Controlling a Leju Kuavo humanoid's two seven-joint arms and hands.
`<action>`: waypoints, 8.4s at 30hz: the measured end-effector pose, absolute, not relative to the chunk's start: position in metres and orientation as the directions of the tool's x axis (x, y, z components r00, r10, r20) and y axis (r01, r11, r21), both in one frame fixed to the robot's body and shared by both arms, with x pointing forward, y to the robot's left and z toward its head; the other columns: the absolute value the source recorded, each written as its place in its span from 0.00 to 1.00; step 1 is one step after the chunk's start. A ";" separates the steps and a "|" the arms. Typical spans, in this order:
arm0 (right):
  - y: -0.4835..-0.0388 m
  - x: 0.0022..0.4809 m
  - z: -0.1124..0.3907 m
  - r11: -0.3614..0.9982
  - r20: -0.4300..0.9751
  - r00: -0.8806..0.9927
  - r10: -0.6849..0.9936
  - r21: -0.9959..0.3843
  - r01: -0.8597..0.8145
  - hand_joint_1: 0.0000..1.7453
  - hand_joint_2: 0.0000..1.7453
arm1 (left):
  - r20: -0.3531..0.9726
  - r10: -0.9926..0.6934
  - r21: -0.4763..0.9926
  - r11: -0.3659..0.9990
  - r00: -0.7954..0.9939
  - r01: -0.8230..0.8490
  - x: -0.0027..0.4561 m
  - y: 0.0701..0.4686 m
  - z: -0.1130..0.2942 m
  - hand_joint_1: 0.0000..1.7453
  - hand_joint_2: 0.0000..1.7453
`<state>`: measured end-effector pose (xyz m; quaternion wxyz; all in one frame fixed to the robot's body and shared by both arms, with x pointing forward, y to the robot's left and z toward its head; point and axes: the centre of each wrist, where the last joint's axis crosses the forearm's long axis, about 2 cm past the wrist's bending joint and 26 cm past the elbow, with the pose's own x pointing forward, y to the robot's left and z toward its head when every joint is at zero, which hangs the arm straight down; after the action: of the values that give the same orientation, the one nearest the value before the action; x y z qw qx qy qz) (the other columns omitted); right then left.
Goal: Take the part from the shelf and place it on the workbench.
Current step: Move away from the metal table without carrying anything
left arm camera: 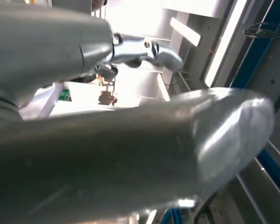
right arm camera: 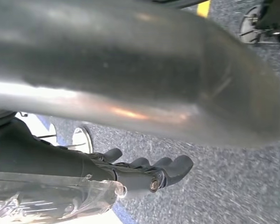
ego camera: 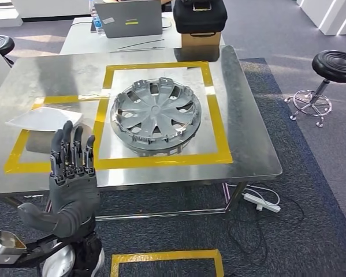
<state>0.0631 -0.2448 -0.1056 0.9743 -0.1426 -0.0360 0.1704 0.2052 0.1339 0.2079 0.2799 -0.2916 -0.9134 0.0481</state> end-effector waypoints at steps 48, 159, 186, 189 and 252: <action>-0.245 0.062 -0.106 0.901 0.023 0.938 0.347 -0.287 -0.326 0.00 0.00 | 0.489 0.539 -0.233 0.839 -0.686 0.493 0.206 0.134 0.208 0.00 0.00; -0.245 0.057 -0.107 0.946 0.130 0.961 0.245 -0.248 -0.208 0.00 1.00 | 0.224 -0.066 0.375 0.927 0.972 -0.023 0.061 0.214 -0.100 0.00 0.00; -0.244 0.053 -0.107 0.953 0.127 0.961 0.247 -0.214 -0.217 0.00 1.00 | 0.217 -0.097 0.427 0.904 0.971 -0.005 0.062 0.212 -0.099 0.00 0.00; -0.244 0.056 -0.107 0.952 0.130 0.960 0.247 -0.215 -0.216 0.00 1.00 | 0.217 -0.097 0.432 0.902 0.971 -0.006 0.062 0.212 -0.099 0.00 0.00; -0.246 0.058 -0.107 0.953 0.119 0.958 0.259 -0.190 -0.234 0.00 1.00 | 0.216 -0.163 0.480 0.876 0.963 0.041 0.061 0.214 -0.099 0.00 0.00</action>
<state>0.0576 -0.2456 -0.1070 0.9857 -0.0871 -0.0714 0.1252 0.0609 0.2136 -0.0990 0.9604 0.2431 -0.1257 -0.0530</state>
